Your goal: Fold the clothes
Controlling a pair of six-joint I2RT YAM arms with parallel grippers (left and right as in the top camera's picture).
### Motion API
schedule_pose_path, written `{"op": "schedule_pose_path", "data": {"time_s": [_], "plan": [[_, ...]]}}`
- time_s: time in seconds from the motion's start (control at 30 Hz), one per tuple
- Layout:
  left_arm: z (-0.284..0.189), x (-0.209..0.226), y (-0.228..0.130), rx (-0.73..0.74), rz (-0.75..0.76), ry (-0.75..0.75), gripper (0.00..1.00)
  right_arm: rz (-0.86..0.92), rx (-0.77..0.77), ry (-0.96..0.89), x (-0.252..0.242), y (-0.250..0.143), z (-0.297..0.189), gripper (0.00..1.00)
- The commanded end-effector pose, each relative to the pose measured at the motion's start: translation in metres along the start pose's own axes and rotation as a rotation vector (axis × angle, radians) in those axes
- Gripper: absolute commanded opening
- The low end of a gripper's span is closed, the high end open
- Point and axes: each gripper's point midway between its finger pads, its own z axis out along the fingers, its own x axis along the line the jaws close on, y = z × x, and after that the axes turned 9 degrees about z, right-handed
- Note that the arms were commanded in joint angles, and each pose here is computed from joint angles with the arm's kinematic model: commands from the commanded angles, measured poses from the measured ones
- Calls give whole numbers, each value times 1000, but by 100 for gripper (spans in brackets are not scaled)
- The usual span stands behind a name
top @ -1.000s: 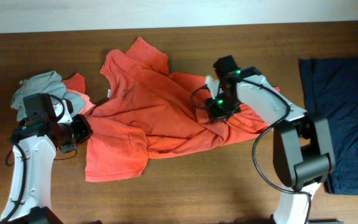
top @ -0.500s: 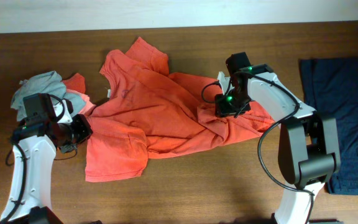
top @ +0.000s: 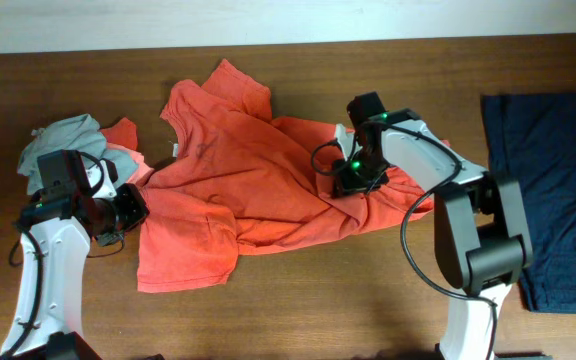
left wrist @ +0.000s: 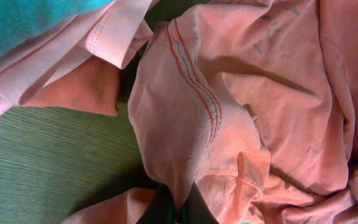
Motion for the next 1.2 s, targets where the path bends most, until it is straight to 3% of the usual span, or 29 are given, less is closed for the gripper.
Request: {"op": "schedule_pose_path", "data": {"time_s": [0.0, 0.07, 0.17, 0.33, 0.5, 0.6, 0.93, 1.17], "plan": [[-1, 0, 0, -6, 24, 6, 1, -3, 13, 7, 1, -3, 4, 28], [-1, 0, 0, -6, 24, 6, 1, -3, 13, 7, 1, -3, 4, 16], [-1, 0, 0, -6, 24, 6, 1, -2, 16, 6, 1, -3, 4, 4], [-1, 0, 0, -6, 24, 6, 1, -7, -15, -34, -2, -1, -14, 4], [-6, -2, 5, -22, 30, 4, 1, 26, -211, -235, -13, 13, -123, 4], [-18, -7, 13, -70, 46, 0, 1, 84, -356, -253, -27, 10, -192, 4], [-64, -24, 23, -186, 86, -9, 1, 280, -299, -265, -86, -35, -226, 4], [-152, -57, 47, -301, 125, -19, 1, 324, -487, -245, -85, -75, -295, 4]]}}
